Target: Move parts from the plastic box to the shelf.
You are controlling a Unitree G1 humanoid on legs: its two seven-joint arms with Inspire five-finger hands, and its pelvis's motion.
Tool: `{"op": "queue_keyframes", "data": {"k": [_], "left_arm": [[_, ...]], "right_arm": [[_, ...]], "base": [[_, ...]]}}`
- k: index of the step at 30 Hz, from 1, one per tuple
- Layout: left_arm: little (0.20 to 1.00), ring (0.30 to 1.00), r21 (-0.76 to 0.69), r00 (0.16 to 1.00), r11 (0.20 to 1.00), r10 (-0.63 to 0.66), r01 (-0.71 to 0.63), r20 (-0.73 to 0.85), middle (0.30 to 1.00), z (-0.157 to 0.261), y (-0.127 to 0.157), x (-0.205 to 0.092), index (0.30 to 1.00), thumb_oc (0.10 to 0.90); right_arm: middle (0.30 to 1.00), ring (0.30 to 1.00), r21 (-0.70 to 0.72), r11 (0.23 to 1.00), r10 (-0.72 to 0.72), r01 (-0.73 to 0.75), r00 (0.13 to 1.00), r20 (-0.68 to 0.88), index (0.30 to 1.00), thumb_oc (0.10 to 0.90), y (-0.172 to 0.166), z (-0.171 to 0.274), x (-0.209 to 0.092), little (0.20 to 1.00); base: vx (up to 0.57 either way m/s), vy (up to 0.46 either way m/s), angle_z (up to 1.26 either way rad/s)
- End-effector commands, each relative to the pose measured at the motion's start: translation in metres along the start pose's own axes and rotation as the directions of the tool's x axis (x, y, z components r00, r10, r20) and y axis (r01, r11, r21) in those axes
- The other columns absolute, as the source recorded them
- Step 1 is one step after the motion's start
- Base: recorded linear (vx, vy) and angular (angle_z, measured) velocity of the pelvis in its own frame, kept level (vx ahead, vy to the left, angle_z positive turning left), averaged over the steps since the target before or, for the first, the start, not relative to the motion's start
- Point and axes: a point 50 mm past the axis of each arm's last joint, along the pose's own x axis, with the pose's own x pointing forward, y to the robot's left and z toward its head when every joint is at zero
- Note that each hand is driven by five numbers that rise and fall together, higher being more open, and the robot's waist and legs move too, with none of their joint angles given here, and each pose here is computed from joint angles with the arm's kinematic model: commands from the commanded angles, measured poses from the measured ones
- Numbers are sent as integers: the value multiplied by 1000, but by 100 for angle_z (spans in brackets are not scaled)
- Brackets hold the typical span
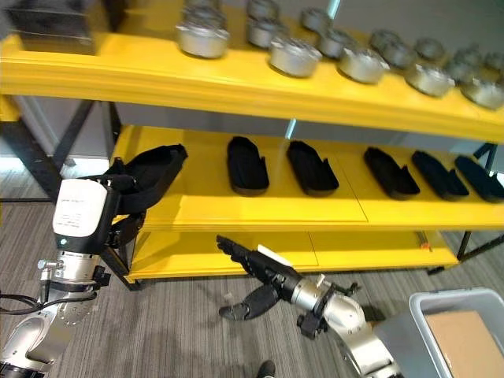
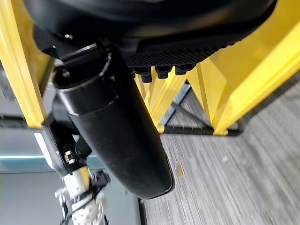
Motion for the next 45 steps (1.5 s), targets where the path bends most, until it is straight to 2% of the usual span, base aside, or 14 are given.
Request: {"op": "queue_keyframes", "data": {"k": [1,3,7,15,18,20,24,28,31,34,37,45], "left_arm": [[300,300,-124,929,932,353,-339,111,300,26,44,47,300,400],[300,300,-137,927,929,359,-344,105,300,27,41,48,300,400],[300,300,-115,930,936,345,-332,124,300,28,38,52,300,400],[300,300,-135,935,933,347,-334,80,300,28,33,52,300,400],[300,300,-124,936,931,350,-343,42,300,23,31,51,300,400],[300,300,-121,932,926,361,-358,7,300,18,34,49,300,400],[300,300,-77,937,934,346,-349,-44,300,6,33,40,300,400],[300,300,-39,931,931,360,-363,-67,300,-2,37,36,300,400],[300,300,-24,930,931,363,-364,-57,300,-1,37,38,300,400],[300,300,-54,943,941,331,-333,-36,300,9,25,45,300,400],[300,300,-47,947,945,321,-322,-29,300,11,20,47,300,400],[300,300,13,954,954,301,-301,-12,300,3,27,41,300,400]], "right_arm": [[1000,1000,-149,989,11,9,991,131,1000,900,-16,35,2,1000],[1000,1000,-192,981,12,12,993,120,1000,900,-21,35,1,1000],[1000,1000,-241,968,130,-77,968,215,1000,900,-15,60,0,1000],[1000,1000,-223,966,182,-132,958,220,1000,900,-12,65,8,1000],[1000,1000,-297,940,253,-171,930,266,1000,900,-4,74,7,1000],[1000,1000,-282,939,281,-196,911,301,1000,900,0,83,5,1000],[1000,1000,-221,954,271,-202,896,351,1000,900,5,90,9,1000],[1000,1000,-295,934,308,-201,871,383,1000,900,10,98,4,1000],[1000,1000,-306,929,312,-207,882,352,1000,900,11,98,4,1000],[1000,1000,-297,927,321,-229,894,312,1000,900,12,91,1,1000],[1000,1000,-302,929,307,-215,903,302,1000,900,15,91,10,1000],[1000,1000,-254,940,305,-229,897,320,1000,900,16,81,4,1000]], "base": [[81,-158,8],[71,-138,3],[46,-165,23],[38,-40,19],[63,-10,7],[94,-5,4],[122,-80,9],[34,-96,1],[28,-115,-1],[98,-155,72],[145,8,111],[190,207,-66]]}}
